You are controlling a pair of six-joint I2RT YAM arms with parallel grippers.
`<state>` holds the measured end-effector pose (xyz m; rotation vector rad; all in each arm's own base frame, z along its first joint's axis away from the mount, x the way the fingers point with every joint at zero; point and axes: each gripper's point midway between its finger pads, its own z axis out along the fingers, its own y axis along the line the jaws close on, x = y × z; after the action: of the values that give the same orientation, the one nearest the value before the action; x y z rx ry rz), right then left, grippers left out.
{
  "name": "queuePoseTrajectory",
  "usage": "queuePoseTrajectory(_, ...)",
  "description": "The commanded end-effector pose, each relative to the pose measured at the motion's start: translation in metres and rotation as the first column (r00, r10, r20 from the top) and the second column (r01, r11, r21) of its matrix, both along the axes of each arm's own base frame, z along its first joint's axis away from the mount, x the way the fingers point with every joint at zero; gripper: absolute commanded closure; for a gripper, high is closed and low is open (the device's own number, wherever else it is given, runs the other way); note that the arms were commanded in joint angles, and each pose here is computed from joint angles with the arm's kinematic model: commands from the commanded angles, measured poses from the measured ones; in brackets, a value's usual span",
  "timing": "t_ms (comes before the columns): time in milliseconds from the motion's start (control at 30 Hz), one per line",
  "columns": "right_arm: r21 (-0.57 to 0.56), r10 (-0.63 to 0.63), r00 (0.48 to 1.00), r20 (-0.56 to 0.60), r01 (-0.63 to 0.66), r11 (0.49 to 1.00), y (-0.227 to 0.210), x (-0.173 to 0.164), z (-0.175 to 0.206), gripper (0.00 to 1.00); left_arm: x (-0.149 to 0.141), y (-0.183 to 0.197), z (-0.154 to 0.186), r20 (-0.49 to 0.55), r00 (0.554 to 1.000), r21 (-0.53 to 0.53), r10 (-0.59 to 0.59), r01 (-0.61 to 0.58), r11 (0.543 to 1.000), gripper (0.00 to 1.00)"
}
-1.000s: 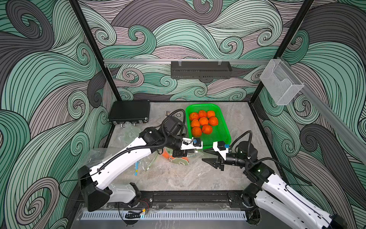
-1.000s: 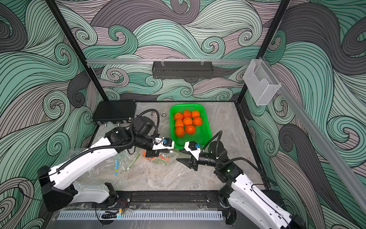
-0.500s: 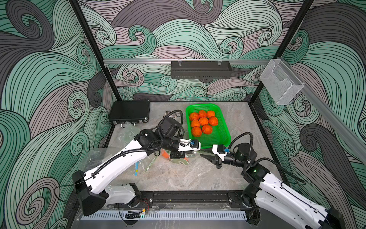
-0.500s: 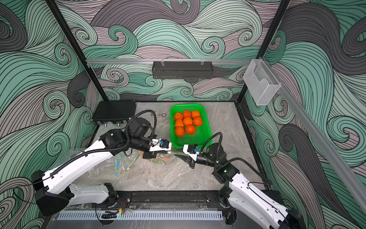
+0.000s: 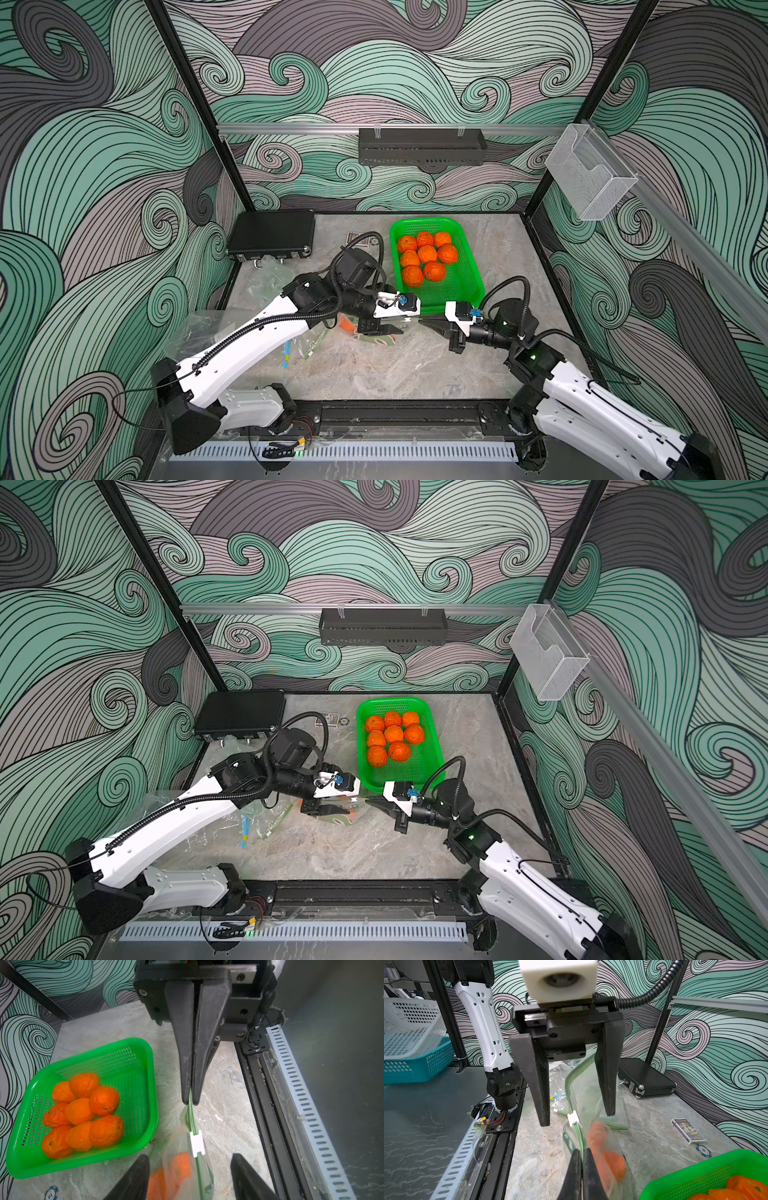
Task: Open the zip-top bag and take out the orange
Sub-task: Unzip the zipper on the zipper food storage bag.
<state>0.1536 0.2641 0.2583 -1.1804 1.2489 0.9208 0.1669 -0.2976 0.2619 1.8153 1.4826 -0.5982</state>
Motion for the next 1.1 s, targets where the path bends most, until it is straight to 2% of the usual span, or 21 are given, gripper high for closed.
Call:
queuePoseTrajectory(0,0.014,0.021,1.0,-0.003,-0.021,1.0,0.002,-0.004,0.012,1.0,0.0,-0.01,0.022,0.032,0.999,-0.097,-0.015,0.019,0.995,0.41)
queuePoseTrajectory(167,0.008,0.019,1.0,-0.013,-0.019,1.0,0.002,-0.003,0.01,1.0,0.003,-0.015,0.021,0.019,1.0,-0.098,-0.012,0.014,0.995,0.59)
queuePoseTrajectory(200,0.011,0.018,1.0,-0.013,-0.018,1.0,0.002,-0.003,0.011,1.0,0.003,-0.015,0.02,0.018,1.0,-0.097,-0.015,0.017,0.995,0.6)
queuePoseTrajectory(333,0.009,0.014,1.0,-0.014,-0.014,1.0,0.001,-0.003,0.01,1.0,0.001,-0.015,0.016,0.012,1.0,-0.092,-0.019,0.02,0.996,0.62)
queuePoseTrajectory(433,0.009,0.012,1.0,-0.016,-0.012,1.0,0.001,-0.002,0.01,1.0,-0.001,-0.014,0.01,-0.006,1.0,-0.073,-0.024,0.024,0.997,0.56)
queuePoseTrajectory(500,0.008,0.009,1.0,-0.016,-0.009,1.0,0.001,-0.002,0.01,1.0,-0.003,-0.015,0.006,-0.016,0.999,-0.067,-0.032,0.03,0.997,0.56)
queuePoseTrajectory(667,0.002,0.006,1.0,-0.023,-0.006,1.0,0.002,-0.001,0.007,1.0,-0.006,-0.017,0.0,-0.028,0.999,-0.06,-0.041,0.04,0.997,0.62)
queuePoseTrajectory(833,-0.001,0.008,1.0,-0.029,-0.008,1.0,0.002,0.0,0.006,1.0,-0.004,-0.017,-0.001,-0.026,0.999,-0.054,-0.037,0.036,0.998,0.82)
queuePoseTrajectory(1033,-0.002,0.003,1.0,-0.028,-0.003,1.0,0.002,0.0,0.006,1.0,-0.004,-0.017,-0.001,-0.026,0.999,-0.051,-0.031,0.029,0.998,1.0)
queuePoseTrajectory(1067,0.001,-0.002,1.0,-0.027,0.002,1.0,0.001,0.001,0.007,1.0,-0.004,-0.016,-0.001,-0.026,0.999,-0.048,-0.03,0.029,0.998,1.0)
